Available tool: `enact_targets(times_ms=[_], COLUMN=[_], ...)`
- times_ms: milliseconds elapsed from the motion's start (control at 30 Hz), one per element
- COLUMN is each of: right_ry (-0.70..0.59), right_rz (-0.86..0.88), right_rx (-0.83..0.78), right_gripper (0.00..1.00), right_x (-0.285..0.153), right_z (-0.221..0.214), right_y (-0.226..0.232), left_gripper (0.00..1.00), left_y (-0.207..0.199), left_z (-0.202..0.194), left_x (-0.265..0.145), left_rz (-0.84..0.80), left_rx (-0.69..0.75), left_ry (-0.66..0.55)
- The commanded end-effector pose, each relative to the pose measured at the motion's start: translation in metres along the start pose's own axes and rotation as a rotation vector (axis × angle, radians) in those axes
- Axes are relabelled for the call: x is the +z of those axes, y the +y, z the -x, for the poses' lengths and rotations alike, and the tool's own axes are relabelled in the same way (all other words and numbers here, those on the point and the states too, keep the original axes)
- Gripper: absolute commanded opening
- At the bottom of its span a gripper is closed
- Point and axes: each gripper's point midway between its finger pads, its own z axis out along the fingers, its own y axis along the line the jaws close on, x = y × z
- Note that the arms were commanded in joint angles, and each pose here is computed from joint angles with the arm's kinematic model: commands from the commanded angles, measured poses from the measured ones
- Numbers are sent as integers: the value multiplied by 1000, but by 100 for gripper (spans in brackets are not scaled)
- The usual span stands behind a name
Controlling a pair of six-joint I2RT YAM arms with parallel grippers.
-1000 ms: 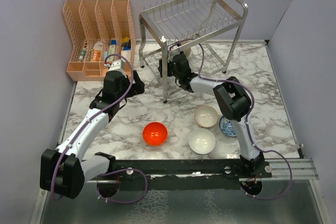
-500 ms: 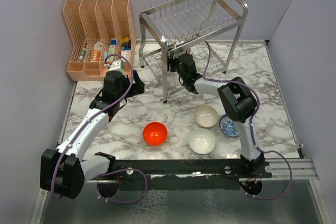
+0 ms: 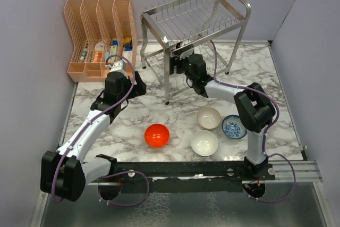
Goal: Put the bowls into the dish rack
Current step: Adjust the bowl in the dish rack.
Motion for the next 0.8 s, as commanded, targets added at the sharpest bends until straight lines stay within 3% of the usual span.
enact_targets(times_ms=[0,300,533,767], right_ry=[24,-24,-109,-113], right_rz=[-80,-180,-181,-138], right_rx=[-138,-350,-445,-495], right_gripper=[83,86,84,84], right_x=[-8,-6,3,18], right_z=[-5,-24,-24,-28], right_y=[-18,-44,-40,-26], left_gripper=[99,99,99,99], left_y=[-3,-2,-1,0], left_z=[4,2,2,1], left_x=[-1,3,4,4], left_rz=[-21,-17,-10,-11], left_rx=[-7,-7,-7,-10], left_ry=[-21,-10,-8,-10])
